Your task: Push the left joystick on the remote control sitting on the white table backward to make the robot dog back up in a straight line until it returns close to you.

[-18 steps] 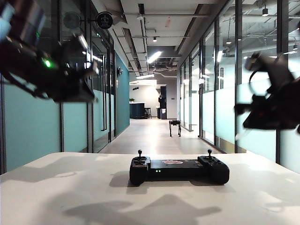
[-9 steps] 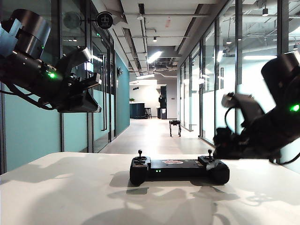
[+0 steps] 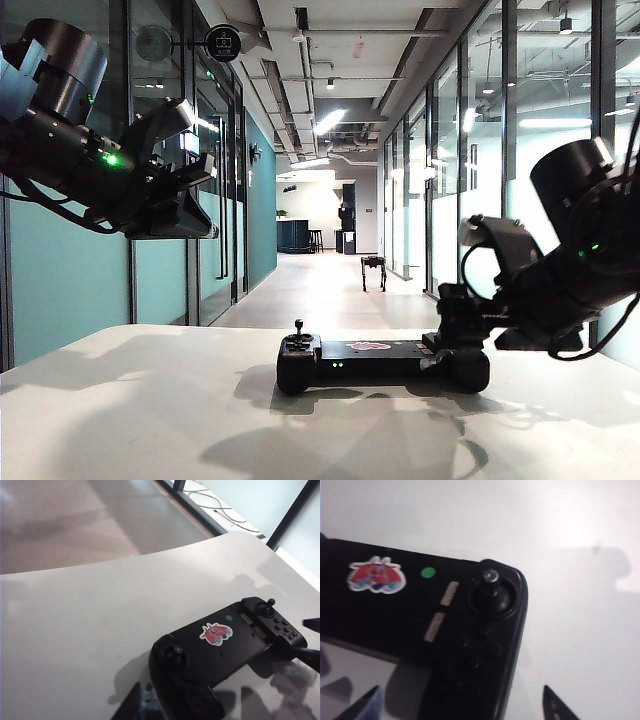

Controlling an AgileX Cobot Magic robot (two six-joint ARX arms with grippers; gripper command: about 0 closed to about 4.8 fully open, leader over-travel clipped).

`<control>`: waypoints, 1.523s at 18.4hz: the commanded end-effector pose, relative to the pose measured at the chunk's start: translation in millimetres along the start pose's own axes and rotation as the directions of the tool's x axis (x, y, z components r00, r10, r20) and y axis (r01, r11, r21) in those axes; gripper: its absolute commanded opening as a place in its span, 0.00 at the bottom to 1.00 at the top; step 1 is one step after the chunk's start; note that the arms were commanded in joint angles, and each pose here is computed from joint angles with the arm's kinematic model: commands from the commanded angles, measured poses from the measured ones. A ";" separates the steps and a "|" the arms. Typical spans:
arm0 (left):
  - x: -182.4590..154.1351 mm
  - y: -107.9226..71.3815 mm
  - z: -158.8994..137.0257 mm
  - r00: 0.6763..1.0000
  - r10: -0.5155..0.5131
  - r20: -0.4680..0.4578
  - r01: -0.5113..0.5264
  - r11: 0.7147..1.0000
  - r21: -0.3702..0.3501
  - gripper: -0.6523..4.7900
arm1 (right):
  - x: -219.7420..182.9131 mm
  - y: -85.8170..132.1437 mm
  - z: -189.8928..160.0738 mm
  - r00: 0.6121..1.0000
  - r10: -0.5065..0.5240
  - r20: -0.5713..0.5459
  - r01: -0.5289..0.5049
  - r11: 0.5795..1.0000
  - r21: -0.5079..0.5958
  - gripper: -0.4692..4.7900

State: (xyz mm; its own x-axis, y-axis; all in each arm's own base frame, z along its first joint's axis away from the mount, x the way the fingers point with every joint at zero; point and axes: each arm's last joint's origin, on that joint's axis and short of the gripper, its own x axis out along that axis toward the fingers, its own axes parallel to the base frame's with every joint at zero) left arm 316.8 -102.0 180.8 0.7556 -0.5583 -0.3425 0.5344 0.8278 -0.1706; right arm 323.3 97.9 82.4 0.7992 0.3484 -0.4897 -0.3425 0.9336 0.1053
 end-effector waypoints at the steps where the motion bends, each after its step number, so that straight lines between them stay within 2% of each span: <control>1: 0.2 -1.2 4.3 1.000 -0.010 0.021 0.010 1.000 0.012 0.11 | 7.8 0.4 3.1 1.000 0.024 -0.008 -0.024 1.000 0.002 0.85; 9: 0.2 -1.2 4.2 1.000 -0.011 0.020 0.010 1.000 0.012 0.11 | 28.3 -1.1 1.8 0.997 0.051 -0.051 -0.051 0.999 0.007 0.82; 11: 0.2 -1.2 4.2 1.000 -0.011 0.020 0.010 1.000 0.012 0.11 | 28.5 -1.1 1.4 0.997 0.051 -0.053 -0.051 0.999 0.004 0.72; 14: 0.2 -1.2 4.2 1.000 -0.011 0.020 0.011 1.000 0.012 0.11 | 29.3 -1.3 -0.8 0.997 0.050 -0.062 -0.050 0.999 0.006 0.64; 15: 0.2 -1.2 4.2 1.000 -0.012 0.020 0.012 1.000 0.012 0.11 | 29.2 -1.4 -1.3 0.997 0.050 -0.065 -0.050 0.999 0.006 0.57; 17: 0.2 -1.3 4.0 1.000 -0.014 0.019 0.014 1.000 0.011 0.11 | 29.2 -1.2 -1.3 0.997 0.050 -0.065 -0.050 0.999 0.006 0.54; 19: 0.2 -1.4 3.5 1.000 -0.017 0.013 0.017 1.000 0.010 0.11 | 29.3 -1.2 -1.1 0.997 0.050 -0.065 -0.050 0.999 0.005 0.47; 25: 0.2 -1.3 2.3 1.000 -0.017 0.002 0.017 1.000 0.005 0.11 | 29.3 -1.2 -0.1 0.997 0.047 -0.053 -0.048 0.999 -0.006 0.47; 28: 0.2 -1.8 2.3 0.999 -0.035 0.001 0.035 0.999 0.005 0.11 | 29.7 0.8 3.2 0.999 0.035 -0.017 -0.035 0.999 -0.008 0.40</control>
State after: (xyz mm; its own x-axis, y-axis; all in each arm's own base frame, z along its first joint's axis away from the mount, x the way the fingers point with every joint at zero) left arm 316.4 -102.5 180.3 0.7399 -0.5747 -0.3496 0.5483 0.8163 -0.1816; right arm 345.4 106.0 65.0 0.7509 0.3718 -0.5458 -0.3756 0.9202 0.1101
